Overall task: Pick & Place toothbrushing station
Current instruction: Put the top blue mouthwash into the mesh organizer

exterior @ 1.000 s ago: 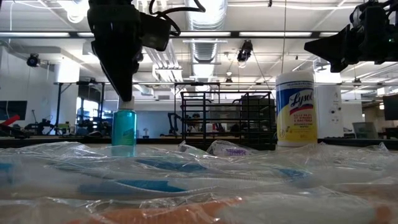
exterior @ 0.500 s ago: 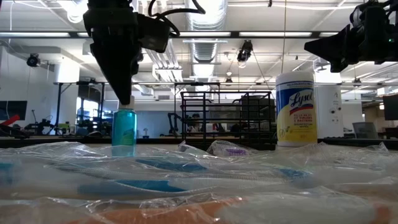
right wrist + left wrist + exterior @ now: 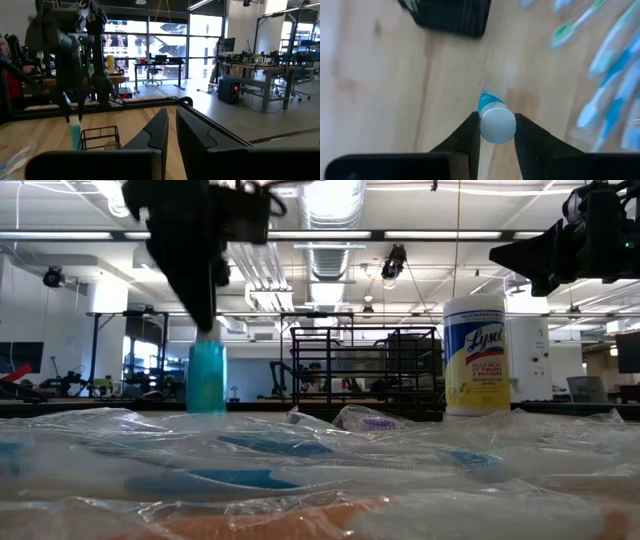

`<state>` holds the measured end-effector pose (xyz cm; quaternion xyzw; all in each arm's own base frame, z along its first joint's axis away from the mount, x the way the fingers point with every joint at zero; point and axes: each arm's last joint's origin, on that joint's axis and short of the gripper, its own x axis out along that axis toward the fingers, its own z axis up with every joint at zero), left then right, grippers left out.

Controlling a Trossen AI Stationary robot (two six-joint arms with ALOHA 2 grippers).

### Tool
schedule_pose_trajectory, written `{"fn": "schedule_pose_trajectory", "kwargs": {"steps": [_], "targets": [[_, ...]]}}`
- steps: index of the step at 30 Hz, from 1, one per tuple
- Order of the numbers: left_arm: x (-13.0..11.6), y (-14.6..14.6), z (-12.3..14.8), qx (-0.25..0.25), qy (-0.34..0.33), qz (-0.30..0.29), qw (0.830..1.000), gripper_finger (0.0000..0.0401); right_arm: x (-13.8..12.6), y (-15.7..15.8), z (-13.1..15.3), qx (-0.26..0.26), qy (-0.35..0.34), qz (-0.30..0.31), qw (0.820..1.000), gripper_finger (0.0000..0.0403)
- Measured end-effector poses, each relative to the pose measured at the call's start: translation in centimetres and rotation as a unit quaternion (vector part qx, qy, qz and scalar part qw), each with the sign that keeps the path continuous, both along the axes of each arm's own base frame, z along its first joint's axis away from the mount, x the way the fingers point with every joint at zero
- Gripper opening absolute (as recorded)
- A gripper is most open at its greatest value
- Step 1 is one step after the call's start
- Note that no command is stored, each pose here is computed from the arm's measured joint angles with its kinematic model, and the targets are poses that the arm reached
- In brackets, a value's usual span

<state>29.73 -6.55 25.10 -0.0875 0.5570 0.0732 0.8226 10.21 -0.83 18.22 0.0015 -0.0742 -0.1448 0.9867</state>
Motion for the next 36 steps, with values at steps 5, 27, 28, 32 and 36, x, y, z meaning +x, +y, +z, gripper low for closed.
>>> {"fn": "schedule_pose_trajectory", "kwargs": {"steps": [5, 27, 28, 32, 36], "targets": [[-2.3, 0.6, 3.9, 0.015, -0.077, -0.010, 0.997, 0.0093, 0.0, 0.0, 0.0, 0.000, 0.000, 0.000, 1.000, 0.0036], [-16.5, 3.9, -2.6, -0.083, -0.440, 0.025, 0.894, 0.0093, 0.0, 0.0, 0.0, -0.003, 0.001, 0.000, 1.000, 0.0036], [-16.7, 4.0, -3.0, -0.084, -0.444, 0.028, 0.891, 0.0093, 0.0, 0.0, 0.0, -0.002, 0.000, 0.000, 1.000, 0.0036], [-17.0, 4.1, -3.3, -0.098, -0.457, 0.042, 0.883, 0.0093, 0.0, 0.0, 0.0, 0.001, 0.000, 0.000, 1.000, 0.0036], [-16.4, 3.9, -0.9, -0.102, -0.471, 0.043, 0.875, 0.0093, 0.0, 0.0, 0.0, 0.001, -0.001, 0.000, 1.000, 0.0036]]}}
